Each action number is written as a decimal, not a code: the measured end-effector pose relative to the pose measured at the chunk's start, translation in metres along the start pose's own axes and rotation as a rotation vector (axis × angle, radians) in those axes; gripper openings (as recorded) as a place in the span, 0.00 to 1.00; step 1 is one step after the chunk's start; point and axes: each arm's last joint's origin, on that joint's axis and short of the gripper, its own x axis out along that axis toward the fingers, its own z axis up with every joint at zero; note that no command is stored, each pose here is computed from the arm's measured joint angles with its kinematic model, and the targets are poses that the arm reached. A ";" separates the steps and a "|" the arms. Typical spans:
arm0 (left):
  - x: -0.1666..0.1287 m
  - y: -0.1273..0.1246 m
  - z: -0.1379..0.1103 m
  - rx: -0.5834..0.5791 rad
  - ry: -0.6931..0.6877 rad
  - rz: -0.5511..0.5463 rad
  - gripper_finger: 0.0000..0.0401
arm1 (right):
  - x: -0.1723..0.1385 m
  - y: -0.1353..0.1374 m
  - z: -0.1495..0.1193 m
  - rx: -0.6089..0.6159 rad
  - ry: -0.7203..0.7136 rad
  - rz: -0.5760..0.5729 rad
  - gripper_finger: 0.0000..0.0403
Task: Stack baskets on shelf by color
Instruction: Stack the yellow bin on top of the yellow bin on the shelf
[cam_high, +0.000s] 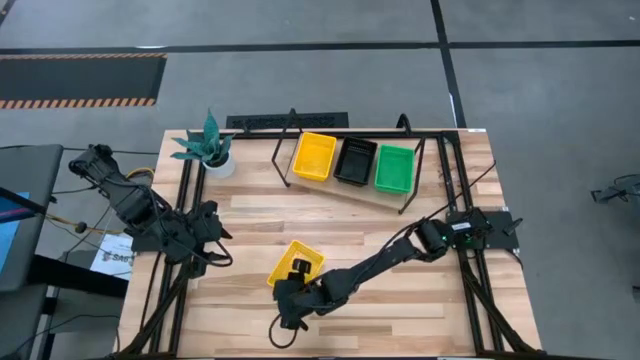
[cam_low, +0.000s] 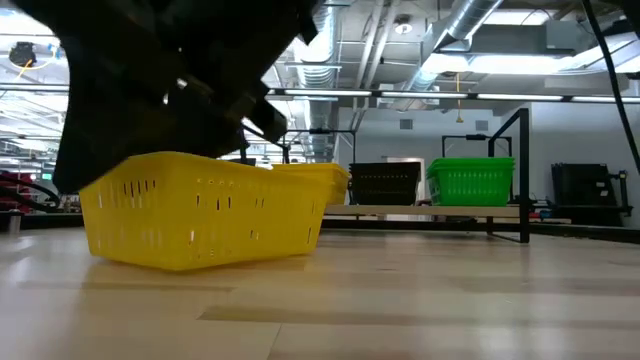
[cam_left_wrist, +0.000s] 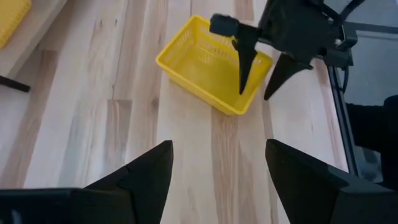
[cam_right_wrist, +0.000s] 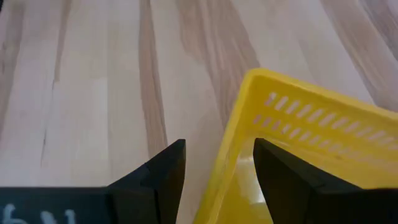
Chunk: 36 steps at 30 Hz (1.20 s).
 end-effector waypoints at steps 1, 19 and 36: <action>0.000 -0.001 0.000 -0.002 0.001 -0.003 0.61 | -0.001 0.000 -0.001 0.017 0.010 -0.004 0.52; -0.002 -0.006 -0.004 -0.007 -0.005 -0.018 0.61 | -0.010 -0.004 -0.004 0.081 0.084 -0.072 0.04; -0.005 -0.006 -0.004 0.122 -0.111 0.093 0.61 | -0.124 -0.087 0.113 -0.321 -0.012 -0.259 0.01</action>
